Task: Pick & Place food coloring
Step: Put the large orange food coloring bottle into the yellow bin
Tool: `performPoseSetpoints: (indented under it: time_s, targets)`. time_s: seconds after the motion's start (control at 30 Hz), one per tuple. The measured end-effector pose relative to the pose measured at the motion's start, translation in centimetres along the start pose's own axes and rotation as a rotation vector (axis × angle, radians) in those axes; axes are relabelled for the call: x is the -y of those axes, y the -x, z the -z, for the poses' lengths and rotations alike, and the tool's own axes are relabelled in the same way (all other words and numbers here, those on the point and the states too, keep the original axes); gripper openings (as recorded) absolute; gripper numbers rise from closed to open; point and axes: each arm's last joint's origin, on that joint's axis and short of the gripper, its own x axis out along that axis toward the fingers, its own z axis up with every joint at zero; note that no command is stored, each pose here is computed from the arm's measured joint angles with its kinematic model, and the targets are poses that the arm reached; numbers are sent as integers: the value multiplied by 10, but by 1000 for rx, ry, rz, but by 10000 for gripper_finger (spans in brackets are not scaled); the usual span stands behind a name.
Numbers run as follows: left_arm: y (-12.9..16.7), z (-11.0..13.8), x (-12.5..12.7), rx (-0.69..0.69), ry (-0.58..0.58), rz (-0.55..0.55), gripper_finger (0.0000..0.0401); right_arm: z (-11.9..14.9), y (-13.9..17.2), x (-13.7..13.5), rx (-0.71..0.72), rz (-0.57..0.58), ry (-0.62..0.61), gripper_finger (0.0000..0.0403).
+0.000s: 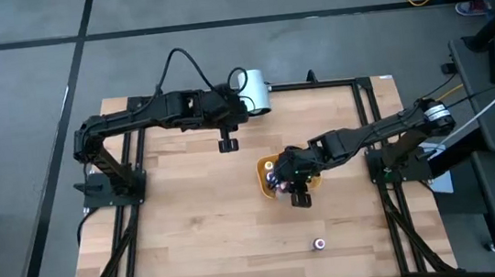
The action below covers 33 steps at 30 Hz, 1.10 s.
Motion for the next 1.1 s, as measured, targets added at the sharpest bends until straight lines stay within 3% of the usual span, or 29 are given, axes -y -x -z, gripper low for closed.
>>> performPoseSetpoints:
  time_s: [1.1]
  targets:
    - [2,-2,7,9,-17,12,20,-6,-20,14,-36,-28,21,131]
